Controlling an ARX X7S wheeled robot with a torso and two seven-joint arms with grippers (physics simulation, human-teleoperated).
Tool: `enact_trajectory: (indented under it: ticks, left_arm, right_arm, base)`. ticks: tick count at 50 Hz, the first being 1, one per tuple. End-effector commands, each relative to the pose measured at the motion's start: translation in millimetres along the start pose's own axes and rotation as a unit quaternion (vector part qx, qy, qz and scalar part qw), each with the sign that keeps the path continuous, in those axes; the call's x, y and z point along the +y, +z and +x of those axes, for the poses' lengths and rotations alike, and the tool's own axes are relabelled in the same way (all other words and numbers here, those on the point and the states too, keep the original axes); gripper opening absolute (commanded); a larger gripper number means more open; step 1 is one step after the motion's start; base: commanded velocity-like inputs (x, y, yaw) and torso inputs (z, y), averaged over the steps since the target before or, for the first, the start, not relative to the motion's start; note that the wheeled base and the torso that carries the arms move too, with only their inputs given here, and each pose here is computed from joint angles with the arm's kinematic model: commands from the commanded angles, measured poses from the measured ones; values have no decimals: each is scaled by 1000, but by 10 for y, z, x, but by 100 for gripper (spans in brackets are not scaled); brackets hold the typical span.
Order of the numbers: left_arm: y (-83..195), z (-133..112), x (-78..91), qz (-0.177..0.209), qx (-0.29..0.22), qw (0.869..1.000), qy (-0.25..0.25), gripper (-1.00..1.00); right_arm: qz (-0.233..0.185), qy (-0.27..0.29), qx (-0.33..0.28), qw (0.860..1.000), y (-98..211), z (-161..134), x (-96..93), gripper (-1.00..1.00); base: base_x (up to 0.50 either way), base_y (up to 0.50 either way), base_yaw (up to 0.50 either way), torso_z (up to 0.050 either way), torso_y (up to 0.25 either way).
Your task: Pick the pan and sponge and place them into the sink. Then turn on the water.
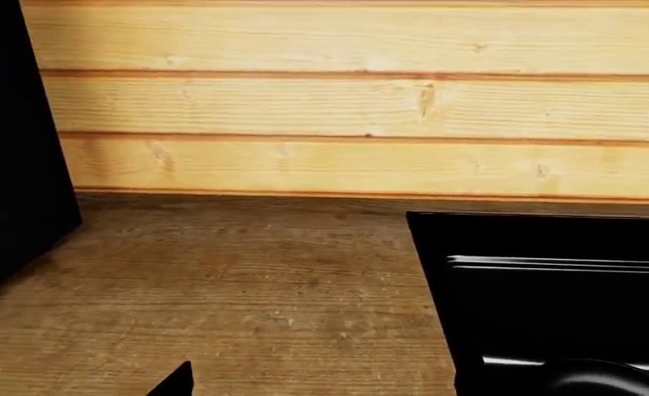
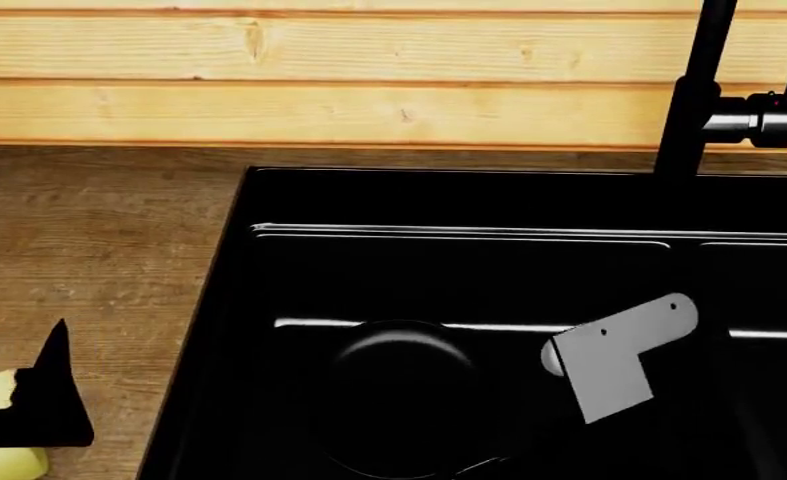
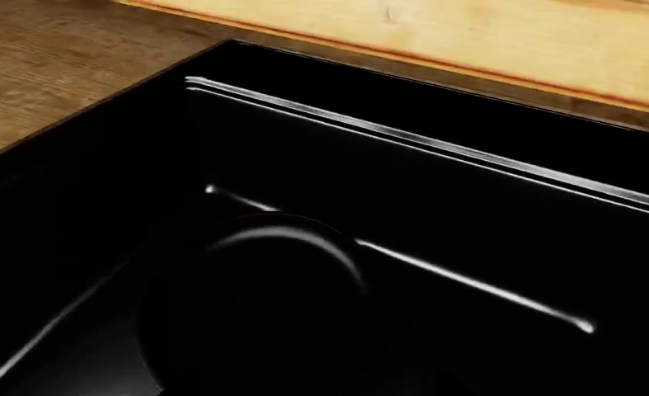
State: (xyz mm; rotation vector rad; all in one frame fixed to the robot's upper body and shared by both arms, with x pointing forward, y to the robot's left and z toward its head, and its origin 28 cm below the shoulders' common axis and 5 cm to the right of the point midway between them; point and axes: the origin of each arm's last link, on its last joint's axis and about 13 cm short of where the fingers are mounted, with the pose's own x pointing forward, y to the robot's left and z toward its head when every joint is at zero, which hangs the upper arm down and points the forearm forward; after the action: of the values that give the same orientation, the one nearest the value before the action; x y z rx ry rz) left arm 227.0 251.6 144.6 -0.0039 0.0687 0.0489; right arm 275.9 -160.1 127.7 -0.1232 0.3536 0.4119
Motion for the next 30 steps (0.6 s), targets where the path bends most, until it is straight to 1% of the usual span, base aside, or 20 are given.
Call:
enact_trajectory:
  ticks: [1, 2, 5, 6, 7, 8, 12, 13, 15, 17, 18, 19, 20, 21, 23, 24, 26, 27, 28, 30]
  left_arm:
    - [103, -228, -13, -47, 52, 997, 23, 100]
    - [112, -269, 0, -74, 65, 995, 19, 100]
    - [158, -327, -1, -44, 61, 997, 23, 100]
    - [209, -343, 2, -75, 43, 995, 41, 100]
    - [241, -368, -18, -76, 45, 996, 29, 100]
    - [298, -421, -23, -62, 43, 996, 40, 100]
    - [339, -510, -107, -38, 69, 996, 31, 100]
    - [343, -513, -106, -50, 74, 995, 33, 100]
    - [338, -517, -73, -23, 71, 995, 58, 100]
    - [296, -551, -77, -5, 78, 995, 60, 100]
    - [243, -581, -89, 26, 88, 994, 58, 100]
    - [220, -584, -91, 21, 91, 994, 61, 100]
    - [192, -591, -100, -2, 111, 992, 61, 100]
    - [165, -617, -100, 12, 104, 992, 63, 100]
    - [97, -603, -148, 11, 114, 991, 64, 100]
    - [90, -606, -132, 24, 104, 992, 72, 100]
    - [89, -585, -102, 22, 85, 992, 95, 100]
    - [98, -564, -140, 29, 65, 992, 102, 100]
    - [81, -554, -135, 55, 78, 987, 128, 100]
    - [75, -530, -215, 21, 70, 988, 134, 100]
  right_arm:
    - [29, -55, -62, 996, 162, -223, 70, 100]
    - [16, -50, -56, 997, 143, -230, 83, 100]
    - [17, -49, -50, 997, 79, -211, 102, 100]
    - [18, -48, -49, 997, 60, -203, 107, 100]
    - [21, -46, -50, 997, 57, -200, 110, 100]
    - [20, -45, -48, 998, 53, -201, 117, 100]
    - [15, -44, -47, 998, 67, -206, 126, 100]
    - [13, -44, -45, 998, 66, -211, 132, 100]
    - [19, -40, -57, 997, 82, -216, 143, 100]
    - [16, -42, -58, 997, 90, -198, 141, 100]
    - [17, -40, -59, 997, 85, -189, 145, 100]
    - [14, -39, -59, 997, 82, -186, 146, 100]
    - [14, -39, -58, 997, 78, -183, 147, 100]
    - [14, -38, -57, 998, 75, -181, 147, 100]
    - [14, -40, -57, 997, 74, -187, 145, 100]
    - [13, -39, -57, 998, 71, -188, 147, 100]
    - [13, -38, -56, 998, 53, -192, 156, 100]
    - [14, -38, -55, 998, 35, -196, 162, 100]
    - [14, -38, -55, 998, 29, -197, 164, 100]
    - [16, -37, -52, 998, -1, -191, 168, 100]
  base:
    - [0, 0, 0, 0, 0]
    - [0, 0, 0, 0, 0]
    - [0, 0, 0, 0, 0]
    - [0, 0, 0, 0, 0]
    - [0, 0, 0, 0, 0]
    - [0, 0, 0, 0, 0]
    - [0, 0, 0, 0, 0]
    - [0, 0, 0, 0, 0]
    - [0, 0, 0, 0, 0]
    - [0, 0, 0, 0, 0]
    - [0, 0, 0, 0, 0]
    - [0, 0, 0, 0, 0]
    - [0, 0, 0, 0, 0]
    - [0, 0, 0, 0, 0]
    - [0, 0, 0, 0, 0]
    - [0, 0, 0, 0, 0]
    - [0, 0, 0, 0, 0]
    - [0, 0, 0, 0, 0]
    - [0, 0, 0, 0, 0]
    - [0, 0, 0, 0, 0]
